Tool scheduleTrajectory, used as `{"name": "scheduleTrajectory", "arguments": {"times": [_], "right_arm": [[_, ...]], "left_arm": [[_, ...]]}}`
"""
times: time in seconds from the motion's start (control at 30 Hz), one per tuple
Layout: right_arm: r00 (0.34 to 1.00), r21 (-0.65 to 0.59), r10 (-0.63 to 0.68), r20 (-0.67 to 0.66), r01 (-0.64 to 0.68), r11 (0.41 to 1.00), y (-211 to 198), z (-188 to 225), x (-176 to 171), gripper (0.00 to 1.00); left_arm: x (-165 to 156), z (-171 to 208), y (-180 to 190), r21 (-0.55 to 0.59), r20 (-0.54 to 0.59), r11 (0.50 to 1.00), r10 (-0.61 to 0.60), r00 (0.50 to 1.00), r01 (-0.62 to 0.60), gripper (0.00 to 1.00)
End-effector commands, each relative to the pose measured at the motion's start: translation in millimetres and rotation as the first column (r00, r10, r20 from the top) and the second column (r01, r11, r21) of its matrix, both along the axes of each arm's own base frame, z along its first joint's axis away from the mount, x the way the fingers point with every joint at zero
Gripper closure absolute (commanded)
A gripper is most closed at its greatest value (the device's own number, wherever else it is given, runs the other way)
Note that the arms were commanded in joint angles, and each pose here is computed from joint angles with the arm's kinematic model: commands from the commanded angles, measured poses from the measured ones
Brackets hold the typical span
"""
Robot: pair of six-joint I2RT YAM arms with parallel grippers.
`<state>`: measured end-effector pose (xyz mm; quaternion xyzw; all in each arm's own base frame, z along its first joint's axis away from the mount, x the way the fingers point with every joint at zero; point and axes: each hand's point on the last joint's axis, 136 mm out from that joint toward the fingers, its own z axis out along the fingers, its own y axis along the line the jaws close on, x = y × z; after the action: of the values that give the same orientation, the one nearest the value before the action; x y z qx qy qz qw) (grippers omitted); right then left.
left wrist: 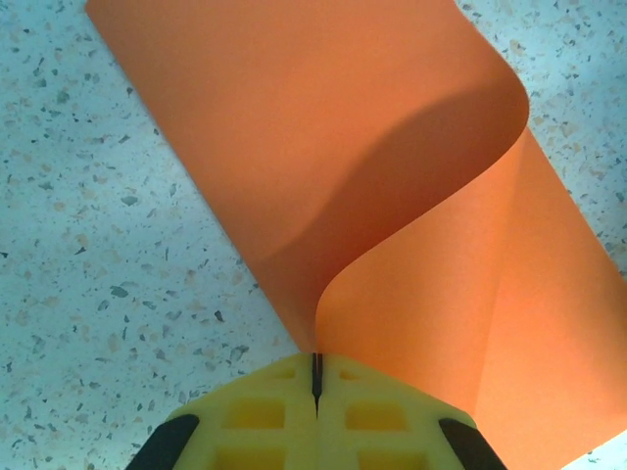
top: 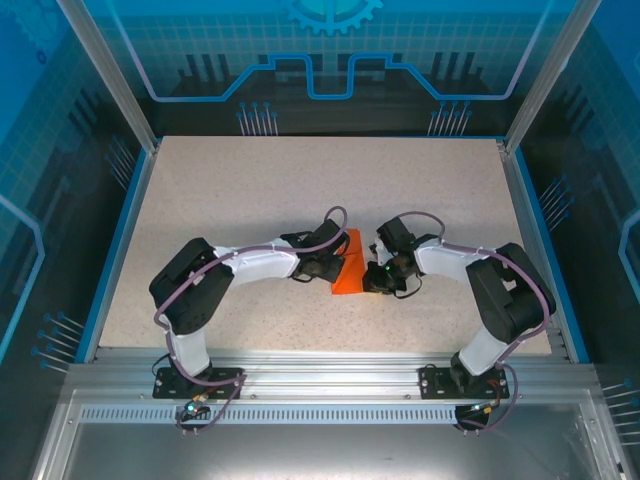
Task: Fold a paper plane with a square sheet of paper (fold left side to right side)
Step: Fold the triangle a second time at the center of the table.
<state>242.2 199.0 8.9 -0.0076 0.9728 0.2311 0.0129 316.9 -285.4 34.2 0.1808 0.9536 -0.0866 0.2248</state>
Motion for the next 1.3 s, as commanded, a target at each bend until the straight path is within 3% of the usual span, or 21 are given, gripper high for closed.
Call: {"name": "scheduleTrajectory", "arguments": {"times": [0.0,0.8,1.0,1.27], "right_arm": [[0.999,-0.073,0.029,-0.042,-0.033,0.997,-6.5,-16.3,-13.1,0.84],[0.998,-0.068,0.038,-0.041,-0.041,0.997,-4.5,-14.0,-12.7,0.84],[0.999,0.063,0.028,0.022,-0.029,0.998,6.7,15.5,-0.7,0.82],[0.988,0.29,-0.139,0.063,0.115,0.95,22.5,51.1,45.3,0.83]], "left_arm": [[5.5,-2.1,-4.2,-0.007,-0.012,1.0,-0.015,1.0,0.015,0.98],[4.8,-22.1,-4.1,0.016,-0.046,1.0,-0.015,0.999,0.015,0.98],[1.3,-26.7,-1.0,0.026,-0.057,1.0,-0.01,0.998,0.012,0.98],[-0.3,-25.2,-1.1,0.016,-0.058,1.0,-0.008,0.998,0.009,0.98]]}}
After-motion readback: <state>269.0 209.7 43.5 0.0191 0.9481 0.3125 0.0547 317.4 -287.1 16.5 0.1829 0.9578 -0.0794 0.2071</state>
